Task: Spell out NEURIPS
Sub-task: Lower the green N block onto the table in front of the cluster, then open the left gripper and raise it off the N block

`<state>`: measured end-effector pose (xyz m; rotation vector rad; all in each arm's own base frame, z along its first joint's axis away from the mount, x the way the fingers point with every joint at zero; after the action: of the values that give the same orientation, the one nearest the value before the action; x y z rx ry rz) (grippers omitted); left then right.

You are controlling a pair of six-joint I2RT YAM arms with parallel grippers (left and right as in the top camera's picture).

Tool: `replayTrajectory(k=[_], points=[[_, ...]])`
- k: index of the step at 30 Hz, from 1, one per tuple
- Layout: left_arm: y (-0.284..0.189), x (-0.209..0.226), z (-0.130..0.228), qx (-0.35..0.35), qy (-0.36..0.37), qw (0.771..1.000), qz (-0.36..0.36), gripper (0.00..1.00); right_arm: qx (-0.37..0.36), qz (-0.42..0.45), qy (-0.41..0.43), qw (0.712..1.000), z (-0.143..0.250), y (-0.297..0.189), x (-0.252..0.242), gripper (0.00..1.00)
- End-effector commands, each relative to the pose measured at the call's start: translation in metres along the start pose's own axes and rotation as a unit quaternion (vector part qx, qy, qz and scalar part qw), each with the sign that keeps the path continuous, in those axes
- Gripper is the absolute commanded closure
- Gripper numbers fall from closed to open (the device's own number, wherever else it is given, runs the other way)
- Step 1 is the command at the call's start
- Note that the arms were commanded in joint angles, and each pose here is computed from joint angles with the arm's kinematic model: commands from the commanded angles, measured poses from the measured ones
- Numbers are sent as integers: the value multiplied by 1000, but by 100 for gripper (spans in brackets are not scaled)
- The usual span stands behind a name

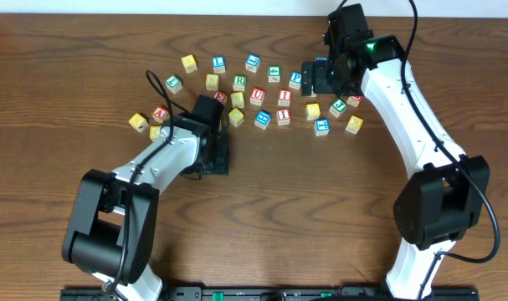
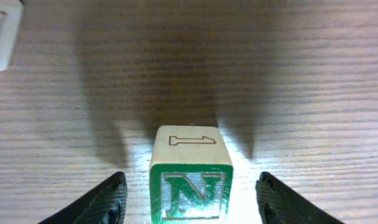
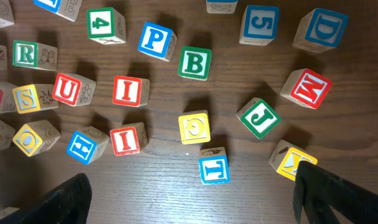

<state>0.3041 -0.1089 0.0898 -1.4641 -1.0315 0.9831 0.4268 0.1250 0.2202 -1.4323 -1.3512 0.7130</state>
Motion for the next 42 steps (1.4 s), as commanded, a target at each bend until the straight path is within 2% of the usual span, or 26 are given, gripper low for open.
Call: replayTrajectory(k=[1,24,42], points=[[-16,-1,-12,-22,-2,1000,2,33,-10,-1,-1,1000,-3,-5,5,1],[-103,-6,-23,-81,17,997,3,32,-10,-1,-1,1000,-3,-5,5,1],[-175,1,-48,-142,14,990,-1,28,-10,-1,-1,1000,-3,-5,5,1]])
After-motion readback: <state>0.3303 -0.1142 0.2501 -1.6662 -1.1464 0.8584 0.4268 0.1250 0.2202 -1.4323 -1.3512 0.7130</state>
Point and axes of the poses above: each gripper's point midway between its finger pads, its own y axis out along the fingers, its own x axis along the line the jaws close on, z = x × y, the point moved 8 cm from there along -y, back along the fingers, and after that the axes turned 14 degrees about y, right-handed, at the moved point
